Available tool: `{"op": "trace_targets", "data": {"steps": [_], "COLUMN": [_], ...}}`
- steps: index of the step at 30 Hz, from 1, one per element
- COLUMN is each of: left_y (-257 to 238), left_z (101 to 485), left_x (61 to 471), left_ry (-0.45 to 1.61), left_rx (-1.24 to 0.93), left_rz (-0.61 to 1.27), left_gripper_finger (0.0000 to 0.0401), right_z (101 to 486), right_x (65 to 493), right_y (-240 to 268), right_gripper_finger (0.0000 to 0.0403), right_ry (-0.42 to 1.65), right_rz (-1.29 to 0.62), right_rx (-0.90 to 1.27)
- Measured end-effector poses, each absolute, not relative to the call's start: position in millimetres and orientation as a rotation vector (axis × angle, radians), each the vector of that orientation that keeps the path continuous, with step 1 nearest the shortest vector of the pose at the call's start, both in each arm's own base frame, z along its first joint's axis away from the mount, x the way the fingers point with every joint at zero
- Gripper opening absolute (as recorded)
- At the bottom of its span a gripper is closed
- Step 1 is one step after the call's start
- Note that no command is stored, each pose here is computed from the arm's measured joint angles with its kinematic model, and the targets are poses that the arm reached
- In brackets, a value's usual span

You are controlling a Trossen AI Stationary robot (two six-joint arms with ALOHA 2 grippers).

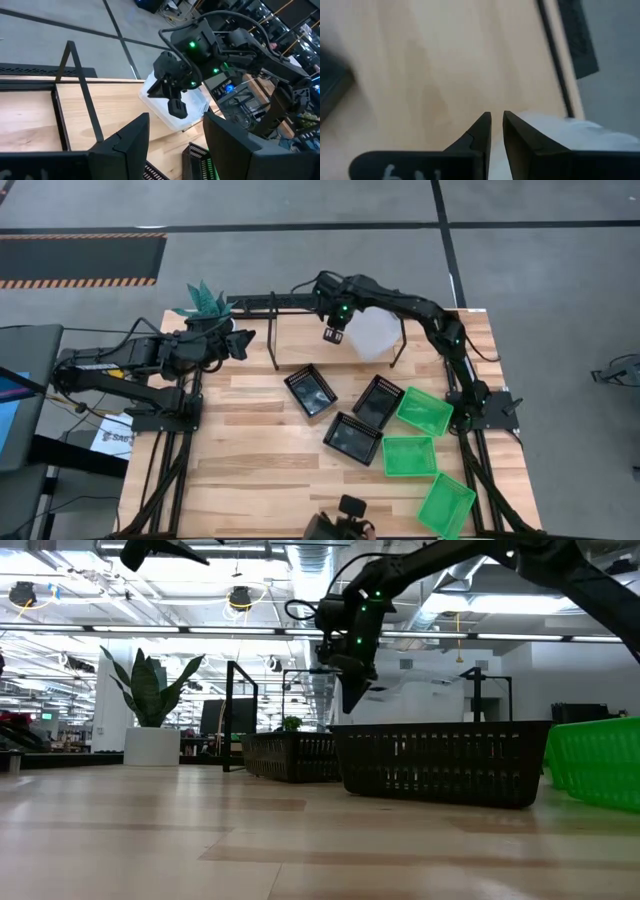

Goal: Stack baskets on shelf by color
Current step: Stack the transparent bin on top of the stacked transparent bins on the shelf

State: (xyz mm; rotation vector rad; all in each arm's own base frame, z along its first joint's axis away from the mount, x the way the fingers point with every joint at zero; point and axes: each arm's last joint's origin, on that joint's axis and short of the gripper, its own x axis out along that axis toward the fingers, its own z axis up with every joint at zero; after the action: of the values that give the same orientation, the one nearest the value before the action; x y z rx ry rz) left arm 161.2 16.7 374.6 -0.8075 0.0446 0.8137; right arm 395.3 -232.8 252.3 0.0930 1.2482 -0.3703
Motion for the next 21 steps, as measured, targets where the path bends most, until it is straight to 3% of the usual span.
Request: {"op": "trace_targets", "data": {"steps": [13, 18, 21], "left_y": [20, 20, 20], "left_z": [372, 372, 372], "left_x": [160, 160, 160], "left_ry": [0.063, 0.061, 0.058], "left_rx": [-0.801, -0.807, -0.816], "left_rz": [0.836, 0.837, 0.837], "left_gripper_finger": [0.0173, 0.0173, 0.0173], "right_z": [261, 307, 331], "right_x": [379, 366, 348], "right_y": [-268, -267, -257], "right_gripper_finger": [0.0071, 0.0071, 0.0071], "right_ry": [1.168, 1.116, 1.192], "right_rz": [-0.542, -0.525, -0.478], "right_rx": [0.189, 0.173, 0.16]}}
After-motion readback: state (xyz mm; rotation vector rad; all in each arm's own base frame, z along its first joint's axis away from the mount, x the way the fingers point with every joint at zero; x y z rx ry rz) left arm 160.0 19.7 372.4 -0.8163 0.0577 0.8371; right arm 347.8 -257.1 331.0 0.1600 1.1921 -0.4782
